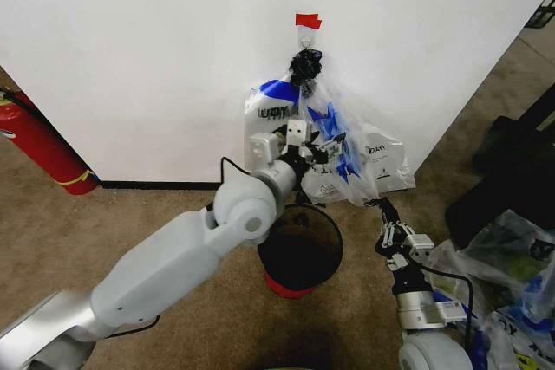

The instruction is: Pick up the garbage bag from the wall and place it over the trash bin.

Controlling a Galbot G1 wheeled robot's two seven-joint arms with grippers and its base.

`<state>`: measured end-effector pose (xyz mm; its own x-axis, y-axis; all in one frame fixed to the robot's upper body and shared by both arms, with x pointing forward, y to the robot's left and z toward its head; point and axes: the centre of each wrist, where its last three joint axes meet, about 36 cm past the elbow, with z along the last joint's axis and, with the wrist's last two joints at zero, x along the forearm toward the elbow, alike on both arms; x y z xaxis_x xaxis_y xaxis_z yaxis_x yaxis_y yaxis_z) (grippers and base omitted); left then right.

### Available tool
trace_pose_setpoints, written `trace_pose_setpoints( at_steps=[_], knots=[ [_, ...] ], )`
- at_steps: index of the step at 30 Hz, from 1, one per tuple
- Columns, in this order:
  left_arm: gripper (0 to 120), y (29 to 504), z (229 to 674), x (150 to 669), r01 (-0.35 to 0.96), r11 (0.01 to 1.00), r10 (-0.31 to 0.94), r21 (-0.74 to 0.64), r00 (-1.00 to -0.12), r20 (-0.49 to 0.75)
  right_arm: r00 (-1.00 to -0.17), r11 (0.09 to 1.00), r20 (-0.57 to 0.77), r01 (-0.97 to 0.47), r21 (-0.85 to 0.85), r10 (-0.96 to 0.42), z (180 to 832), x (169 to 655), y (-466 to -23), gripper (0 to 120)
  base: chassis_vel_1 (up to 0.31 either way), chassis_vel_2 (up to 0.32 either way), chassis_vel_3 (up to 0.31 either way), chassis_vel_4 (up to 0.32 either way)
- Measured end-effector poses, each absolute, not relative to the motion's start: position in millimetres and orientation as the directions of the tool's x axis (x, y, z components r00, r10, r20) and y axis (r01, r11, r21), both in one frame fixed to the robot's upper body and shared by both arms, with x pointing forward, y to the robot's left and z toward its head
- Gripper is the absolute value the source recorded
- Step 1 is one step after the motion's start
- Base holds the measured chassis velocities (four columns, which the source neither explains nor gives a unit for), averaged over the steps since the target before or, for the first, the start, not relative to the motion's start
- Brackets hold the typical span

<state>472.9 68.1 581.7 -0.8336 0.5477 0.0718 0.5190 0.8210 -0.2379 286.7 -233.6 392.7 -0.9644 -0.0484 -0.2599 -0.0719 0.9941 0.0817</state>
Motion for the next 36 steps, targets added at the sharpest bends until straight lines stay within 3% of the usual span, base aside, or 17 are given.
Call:
trace_pose_setpoints(
  at_steps=[8,20,32,36],
  knots=[
    [45,66.3,582.2,483.6,0.493,0.837,0.521,-0.237,-0.850,0.075,-0.963,0.994,-0.264,-0.072,0.081,-0.048,395.5,284.5,-233.0,0,0.000,0.000,0.000,0.000],
    [0,77.4,588.4,482.7,0.463,0.836,0.508,-0.296,-0.856,0.093,-0.963,0.994,-0.268,-0.066,0.086,-0.041,398.1,283.9,-232.6,0,0.000,0.000,0.000,0.000],
    [0,107.4,606.7,465.5,0.460,0.794,0.509,-0.396,-0.861,0.019,-0.966,0.995,-0.253,-0.068,0.071,-0.048,397.3,278.1,-238.8,0,0.000,0.000,0.000,0.000],
    [0,115.0,611.6,450.4,0.474,0.776,0.523,-0.417,-0.852,0.004,-0.968,0.997,-0.241,-0.073,0.002,-0.071,399.2,262.6,-248.8,10,0.000,0.000,0.000,0.000]
  ],
)
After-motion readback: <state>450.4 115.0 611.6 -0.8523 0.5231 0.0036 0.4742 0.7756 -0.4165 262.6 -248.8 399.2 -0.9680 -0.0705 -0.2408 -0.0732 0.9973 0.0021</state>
